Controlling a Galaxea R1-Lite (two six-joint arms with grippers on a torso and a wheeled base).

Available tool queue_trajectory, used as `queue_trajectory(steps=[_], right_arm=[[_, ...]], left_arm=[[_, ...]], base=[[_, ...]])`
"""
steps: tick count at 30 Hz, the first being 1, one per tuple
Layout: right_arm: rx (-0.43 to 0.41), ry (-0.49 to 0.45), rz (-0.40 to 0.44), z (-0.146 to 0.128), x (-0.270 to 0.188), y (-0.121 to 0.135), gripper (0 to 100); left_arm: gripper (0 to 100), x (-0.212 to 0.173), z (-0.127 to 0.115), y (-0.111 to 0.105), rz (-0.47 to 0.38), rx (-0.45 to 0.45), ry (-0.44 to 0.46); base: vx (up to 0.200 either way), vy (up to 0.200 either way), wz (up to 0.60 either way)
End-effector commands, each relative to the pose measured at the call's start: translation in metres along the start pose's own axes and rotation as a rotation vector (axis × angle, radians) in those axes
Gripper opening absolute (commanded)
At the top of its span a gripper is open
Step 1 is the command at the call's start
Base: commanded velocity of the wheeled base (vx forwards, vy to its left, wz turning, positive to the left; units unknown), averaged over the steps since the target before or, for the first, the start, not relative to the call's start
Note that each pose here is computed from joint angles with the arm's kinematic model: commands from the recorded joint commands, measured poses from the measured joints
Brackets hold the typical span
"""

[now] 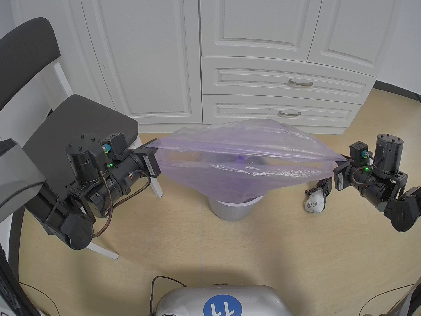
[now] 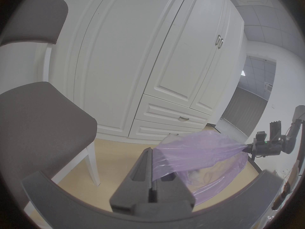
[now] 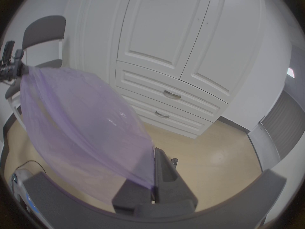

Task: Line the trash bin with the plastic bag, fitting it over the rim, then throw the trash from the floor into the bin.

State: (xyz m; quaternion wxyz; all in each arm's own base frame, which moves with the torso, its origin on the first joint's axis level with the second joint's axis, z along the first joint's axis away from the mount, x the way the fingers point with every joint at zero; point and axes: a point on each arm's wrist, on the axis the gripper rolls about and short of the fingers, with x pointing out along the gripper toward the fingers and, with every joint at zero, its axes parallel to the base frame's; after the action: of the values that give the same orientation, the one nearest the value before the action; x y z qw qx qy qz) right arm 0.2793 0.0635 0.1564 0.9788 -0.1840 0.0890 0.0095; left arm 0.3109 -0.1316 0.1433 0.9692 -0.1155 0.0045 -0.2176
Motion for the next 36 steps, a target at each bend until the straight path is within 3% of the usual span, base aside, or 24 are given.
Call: queue_trajectory(steps=[1, 8, 12, 17, 20, 21, 22, 24, 30, 36], right_arm=[[-0.038, 0.039, -0.006, -0.01, 0.0, -0.002, 0], [-0.136, 0.087, -0.004, -0.023, -0.003, -0.003, 0], [-0.128, 0.065, -0.013, -0.02, 0.002, -0.004, 0], [-0.082, -0.032, -0.024, -0.013, 0.015, 0.001, 0], [-0.059, -0.113, -0.05, -0.013, 0.025, 0.005, 0], [-0.047, -0.2, -0.066, -0.013, 0.037, 0.009, 0], [-0.046, -0.208, -0.066, -0.013, 0.038, 0.009, 0], [-0.029, -0.339, -0.065, -0.015, 0.055, 0.015, 0], [-0.035, -0.38, 0.038, -0.018, 0.066, 0.029, 0], [0.031, -0.43, 0.121, -0.006, 0.058, 0.04, 0]], left_arm=[[0, -0.002, 0.006, 0.0, 0.002, 0.0, -0.019], [0, -0.002, 0.007, 0.003, 0.012, 0.038, -0.021], [0, -0.001, 0.007, 0.006, 0.044, 0.055, -0.043], [0, 0.002, 0.006, -0.003, -0.001, 0.055, -0.081], [0, 0.008, 0.003, -0.014, -0.036, 0.052, -0.098], [0, 0.011, 0.0, -0.022, -0.064, 0.051, -0.097], [0, 0.011, 0.0, -0.023, -0.065, 0.053, -0.098], [0, 0.014, 0.001, -0.039, -0.136, 0.048, -0.107], [0, 0.013, -0.011, -0.07, -0.256, 0.032, -0.139], [0, 0.007, -0.026, -0.114, -0.383, 0.015, -0.131]], base=[[0.0, 0.0, 0.0], [0.0, 0.0, 0.0], [0.0, 0.0, 0.0], [0.0, 0.0, 0.0], [0.0, 0.0, 0.0], [0.0, 0.0, 0.0], [0.0, 0.0, 0.0], [0.0, 0.0, 0.0], [0.0, 0.0, 0.0], [0.0, 0.0, 0.0]])
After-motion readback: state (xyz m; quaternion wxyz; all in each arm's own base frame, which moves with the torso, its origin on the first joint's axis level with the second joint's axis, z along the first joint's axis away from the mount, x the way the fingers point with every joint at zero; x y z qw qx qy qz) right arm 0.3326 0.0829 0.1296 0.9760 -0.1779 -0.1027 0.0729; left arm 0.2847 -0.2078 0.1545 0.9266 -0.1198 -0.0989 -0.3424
